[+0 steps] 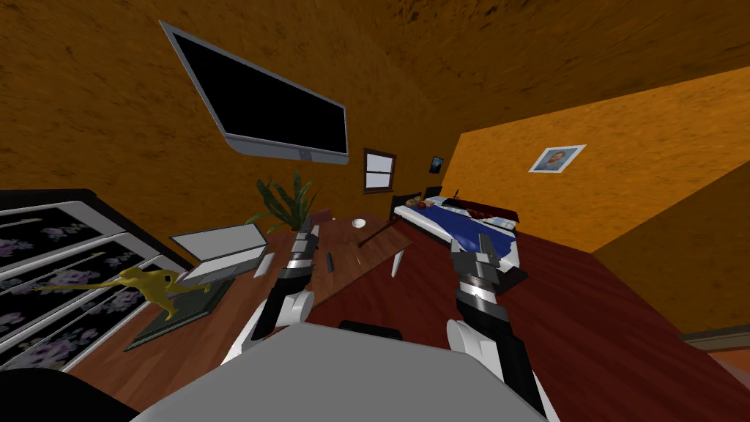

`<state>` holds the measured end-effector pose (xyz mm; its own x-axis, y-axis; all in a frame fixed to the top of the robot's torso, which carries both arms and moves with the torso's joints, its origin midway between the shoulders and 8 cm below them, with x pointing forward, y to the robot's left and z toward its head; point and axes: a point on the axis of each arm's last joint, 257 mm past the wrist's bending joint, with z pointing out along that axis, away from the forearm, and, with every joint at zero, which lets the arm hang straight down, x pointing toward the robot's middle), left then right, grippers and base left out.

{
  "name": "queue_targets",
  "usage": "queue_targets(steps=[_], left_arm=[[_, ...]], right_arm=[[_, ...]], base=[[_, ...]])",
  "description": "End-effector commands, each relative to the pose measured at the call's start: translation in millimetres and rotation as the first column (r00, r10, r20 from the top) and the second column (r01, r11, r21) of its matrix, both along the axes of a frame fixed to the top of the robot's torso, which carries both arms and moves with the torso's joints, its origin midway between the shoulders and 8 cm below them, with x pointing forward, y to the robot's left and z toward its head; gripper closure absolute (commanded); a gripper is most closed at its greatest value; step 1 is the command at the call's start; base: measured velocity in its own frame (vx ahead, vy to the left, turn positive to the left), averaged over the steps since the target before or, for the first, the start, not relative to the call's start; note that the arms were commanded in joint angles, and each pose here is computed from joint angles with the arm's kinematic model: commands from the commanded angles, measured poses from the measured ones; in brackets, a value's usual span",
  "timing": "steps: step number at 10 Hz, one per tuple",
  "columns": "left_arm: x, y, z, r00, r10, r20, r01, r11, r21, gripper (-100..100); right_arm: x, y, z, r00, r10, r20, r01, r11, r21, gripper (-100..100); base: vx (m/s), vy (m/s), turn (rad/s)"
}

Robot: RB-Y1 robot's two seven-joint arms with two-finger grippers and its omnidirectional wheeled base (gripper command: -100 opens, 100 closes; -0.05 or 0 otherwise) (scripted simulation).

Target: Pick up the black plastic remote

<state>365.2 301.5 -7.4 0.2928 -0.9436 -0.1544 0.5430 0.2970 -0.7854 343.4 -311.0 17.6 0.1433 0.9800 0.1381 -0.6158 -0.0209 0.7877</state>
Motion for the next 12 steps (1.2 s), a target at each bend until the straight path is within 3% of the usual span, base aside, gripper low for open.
queue_targets(steps=[1,4,9,12], left_arm=[[4,-1.6,-2,1.0,-0.013,-0.016,0.014,0.999,0.033,-100],[18,-0.6,-12,0.997,-0.027,-0.073,0.034,0.995,0.099,-100],[50,12.8,-40,0.981,-0.004,-0.196,0.038,0.985,0.167,-100],[78,30.3,-71,0.95,0.033,-0.309,0.035,0.977,0.211,-100]], right_arm=[[0,0,0,1.0,0.0,0.0,0.0,1.0,0.0,0],[0,0,0,1.0,0.0,0.0,0.0,1.0,0.0,0],[0,0,0,1.0,0.0,0.0,0.0,1.0,0.0,0],[0,0,0,1.0,0.0,0.0,0.0,1.0,0.0,0]], base=[[-0.036,-0.062,0.023],[-0.056,-0.096,0.066],[-0.019,-0.076,0.072],[-0.003,-0.061,0.059]])
